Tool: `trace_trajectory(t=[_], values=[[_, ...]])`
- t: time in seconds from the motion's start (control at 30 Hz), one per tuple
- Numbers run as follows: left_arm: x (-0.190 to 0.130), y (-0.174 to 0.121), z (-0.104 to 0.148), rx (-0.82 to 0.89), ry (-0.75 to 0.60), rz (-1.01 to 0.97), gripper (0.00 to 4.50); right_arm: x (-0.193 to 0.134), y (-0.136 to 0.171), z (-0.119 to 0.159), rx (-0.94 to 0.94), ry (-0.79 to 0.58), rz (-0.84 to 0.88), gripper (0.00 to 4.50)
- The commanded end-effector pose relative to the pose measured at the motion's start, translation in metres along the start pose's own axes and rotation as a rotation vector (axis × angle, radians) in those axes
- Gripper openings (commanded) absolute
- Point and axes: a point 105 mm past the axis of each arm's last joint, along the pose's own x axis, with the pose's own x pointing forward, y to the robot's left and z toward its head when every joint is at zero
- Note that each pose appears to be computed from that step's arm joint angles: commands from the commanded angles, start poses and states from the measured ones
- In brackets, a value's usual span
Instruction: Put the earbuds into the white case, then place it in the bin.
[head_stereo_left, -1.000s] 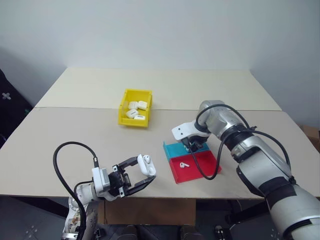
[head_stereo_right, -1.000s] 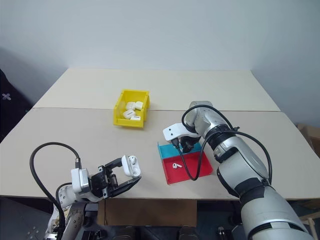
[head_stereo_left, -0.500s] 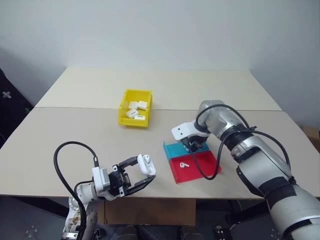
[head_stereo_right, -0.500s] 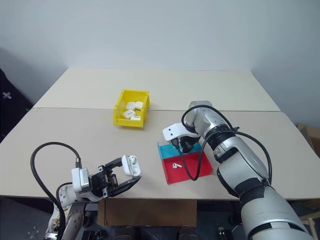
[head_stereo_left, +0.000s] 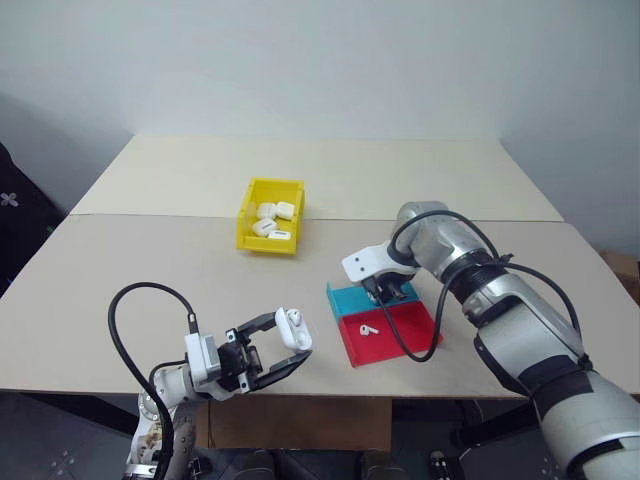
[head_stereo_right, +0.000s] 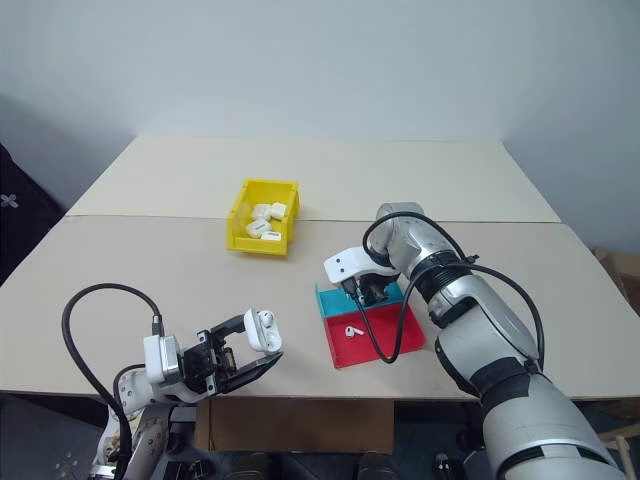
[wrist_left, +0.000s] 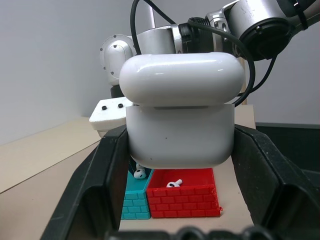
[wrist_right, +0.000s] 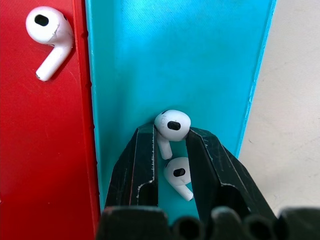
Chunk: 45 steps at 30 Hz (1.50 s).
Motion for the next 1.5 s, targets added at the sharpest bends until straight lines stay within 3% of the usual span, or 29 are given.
trace_trajectory(t=[0.03,0.23,0.33,0.47,0.53,0.63,0.8,1.0,1.1,1.5], values=[[0.005,0.004,0.007,0.045,-0.027,-0.005,2.76,-0.031,-0.011,0.01,0.016,-0.094,-0.095,0.98],[0.007,0.014,0.012,0.058,-0.043,0.01,2.76,-0.08,-0.016,0.014,0.124,-0.286,-0.229,0.98],[0.014,0.023,0.019,0.061,-0.079,0.03,2.76,-0.128,-0.017,0.023,0.269,-0.591,-0.363,0.98],[0.029,0.037,0.027,0.053,-0.126,0.038,2.76,-0.202,0.004,0.026,0.384,-1.13,-0.555,0.98],[0.036,0.043,0.029,0.044,-0.146,0.036,2.76,-0.218,0.026,0.024,0.371,-1.325,-0.612,0.98],[0.047,0.049,0.031,0.029,-0.171,0.009,2.76,-0.217,0.064,0.03,0.309,-1.482,-0.635,0.98],[0.067,0.052,0.036,-0.009,-0.221,-0.083,2.76,-0.193,0.104,0.057,0.186,-1.519,-0.661,0.98],[0.08,0.047,0.039,-0.079,-0.247,-0.2,2.76,-0.176,0.107,0.077,0.15,-1.507,-0.667,0.98],[0.086,0.044,0.038,-0.098,-0.259,-0.241,2.76,-0.167,0.106,0.084,0.173,-1.499,-0.592,0.98],[0.091,0.041,0.035,-0.104,-0.28,-0.267,2.76,-0.147,0.108,0.097,0.199,-1.468,-0.471,0.98]])
